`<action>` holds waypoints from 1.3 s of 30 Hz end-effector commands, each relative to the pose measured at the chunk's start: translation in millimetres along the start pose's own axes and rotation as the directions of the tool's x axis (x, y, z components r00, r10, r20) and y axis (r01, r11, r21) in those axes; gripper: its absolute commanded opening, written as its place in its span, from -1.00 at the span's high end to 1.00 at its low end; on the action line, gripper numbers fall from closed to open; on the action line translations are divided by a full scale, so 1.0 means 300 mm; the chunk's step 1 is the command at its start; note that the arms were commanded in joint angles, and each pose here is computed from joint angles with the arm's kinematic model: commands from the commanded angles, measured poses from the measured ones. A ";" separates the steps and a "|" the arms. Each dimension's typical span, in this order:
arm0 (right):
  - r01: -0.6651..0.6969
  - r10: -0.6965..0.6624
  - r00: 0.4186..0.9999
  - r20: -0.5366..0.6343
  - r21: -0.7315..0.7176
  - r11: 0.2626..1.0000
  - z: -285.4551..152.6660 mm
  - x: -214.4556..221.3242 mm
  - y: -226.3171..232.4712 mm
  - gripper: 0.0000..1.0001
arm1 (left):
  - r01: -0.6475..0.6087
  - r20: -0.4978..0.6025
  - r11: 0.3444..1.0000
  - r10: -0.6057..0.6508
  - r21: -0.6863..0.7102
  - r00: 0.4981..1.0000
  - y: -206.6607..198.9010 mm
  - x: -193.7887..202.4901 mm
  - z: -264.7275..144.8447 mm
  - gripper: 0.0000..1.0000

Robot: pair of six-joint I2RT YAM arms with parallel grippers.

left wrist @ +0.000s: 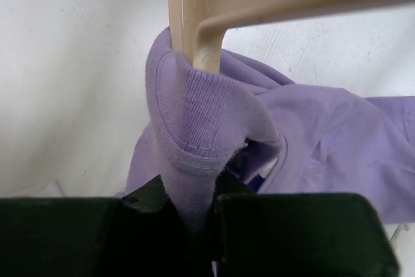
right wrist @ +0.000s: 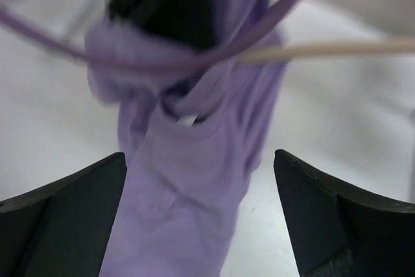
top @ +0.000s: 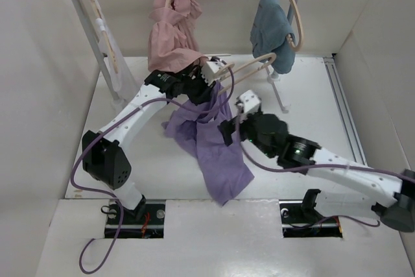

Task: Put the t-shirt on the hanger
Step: Place tshirt on hanger

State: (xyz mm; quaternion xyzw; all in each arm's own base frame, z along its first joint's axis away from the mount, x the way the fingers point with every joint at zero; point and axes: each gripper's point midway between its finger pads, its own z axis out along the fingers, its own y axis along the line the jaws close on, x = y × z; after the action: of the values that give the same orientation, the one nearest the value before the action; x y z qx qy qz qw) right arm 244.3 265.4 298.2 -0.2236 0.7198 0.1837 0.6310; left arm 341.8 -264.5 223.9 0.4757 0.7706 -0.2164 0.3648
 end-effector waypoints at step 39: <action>-0.256 0.271 0.868 -0.417 0.093 0.962 0.178 0.482 -0.595 0.03 | 0.120 -0.092 0.984 -0.108 0.134 0.990 -0.191 0.342 -0.059 1.00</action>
State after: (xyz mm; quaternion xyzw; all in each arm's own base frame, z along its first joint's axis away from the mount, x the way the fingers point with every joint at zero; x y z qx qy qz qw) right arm 372.1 110.9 135.8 -0.0973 0.8763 0.1643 0.4424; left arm 269.7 -215.5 151.2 0.4658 0.8048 -0.2406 0.2781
